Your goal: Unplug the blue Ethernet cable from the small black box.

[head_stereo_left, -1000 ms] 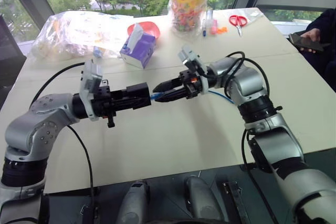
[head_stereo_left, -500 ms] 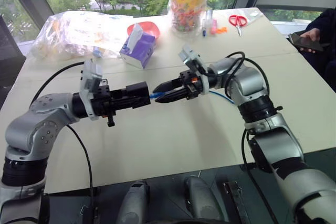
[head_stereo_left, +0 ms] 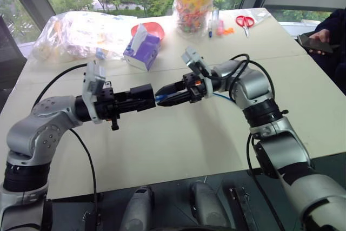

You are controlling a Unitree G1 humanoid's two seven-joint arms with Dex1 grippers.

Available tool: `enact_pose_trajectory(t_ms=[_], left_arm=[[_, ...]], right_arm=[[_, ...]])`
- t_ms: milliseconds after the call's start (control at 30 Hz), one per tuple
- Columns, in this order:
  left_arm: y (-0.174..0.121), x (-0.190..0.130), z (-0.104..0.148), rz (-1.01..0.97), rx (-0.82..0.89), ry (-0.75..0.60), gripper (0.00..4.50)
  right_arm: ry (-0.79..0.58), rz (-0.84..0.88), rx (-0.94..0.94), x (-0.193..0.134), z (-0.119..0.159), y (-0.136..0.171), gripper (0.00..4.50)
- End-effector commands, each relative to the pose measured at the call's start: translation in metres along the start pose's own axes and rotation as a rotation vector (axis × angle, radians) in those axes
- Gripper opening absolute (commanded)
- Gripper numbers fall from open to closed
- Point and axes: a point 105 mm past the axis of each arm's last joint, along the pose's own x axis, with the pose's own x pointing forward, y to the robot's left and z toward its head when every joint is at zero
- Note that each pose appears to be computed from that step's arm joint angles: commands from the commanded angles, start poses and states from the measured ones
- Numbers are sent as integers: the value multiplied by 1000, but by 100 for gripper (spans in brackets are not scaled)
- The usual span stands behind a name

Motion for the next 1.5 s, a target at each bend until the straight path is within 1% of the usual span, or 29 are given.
enact_pose_trajectory(t_ms=[33, 200, 300, 333, 367, 767, 933, 1167, 1400, 1500], left_arm=[[-2, 1, 10, -11, 52, -21, 51], [-2, 2, 10, -11, 54, -23, 51], [-2, 2, 10, -9, 54, -25, 51], [-2, 2, 10, -9, 53, -25, 51], [-3, 2, 10, -9, 53, -25, 51], [-2, 3, 14, 1, 57, -37, 51], [-2, -1, 17, 3, 61, -37, 51], [-5, -6, 15, -4, 59, -7, 51], [-8, -16, 12, 11, 56, 31, 51], [-4, -18, 5, 31, 81, 63, 51]], right_arm=[[-25, 20, -67, 2, 18, 5, 165], [-26, 19, -69, 2, 18, 5, 165], [-26, 18, -69, 2, 18, 4, 84], [-26, 18, -69, 2, 18, 4, 36], [-26, 17, -70, 2, 18, 4, 9], [-17, 21, -72, 2, 17, 5, 9], [12, 0, -79, 0, 9, 3, 9], [56, -64, -88, -14, -2, -8, 9], [99, -138, -88, -35, -14, -18, 9], [102, -196, -86, -46, -15, -26, 9]])
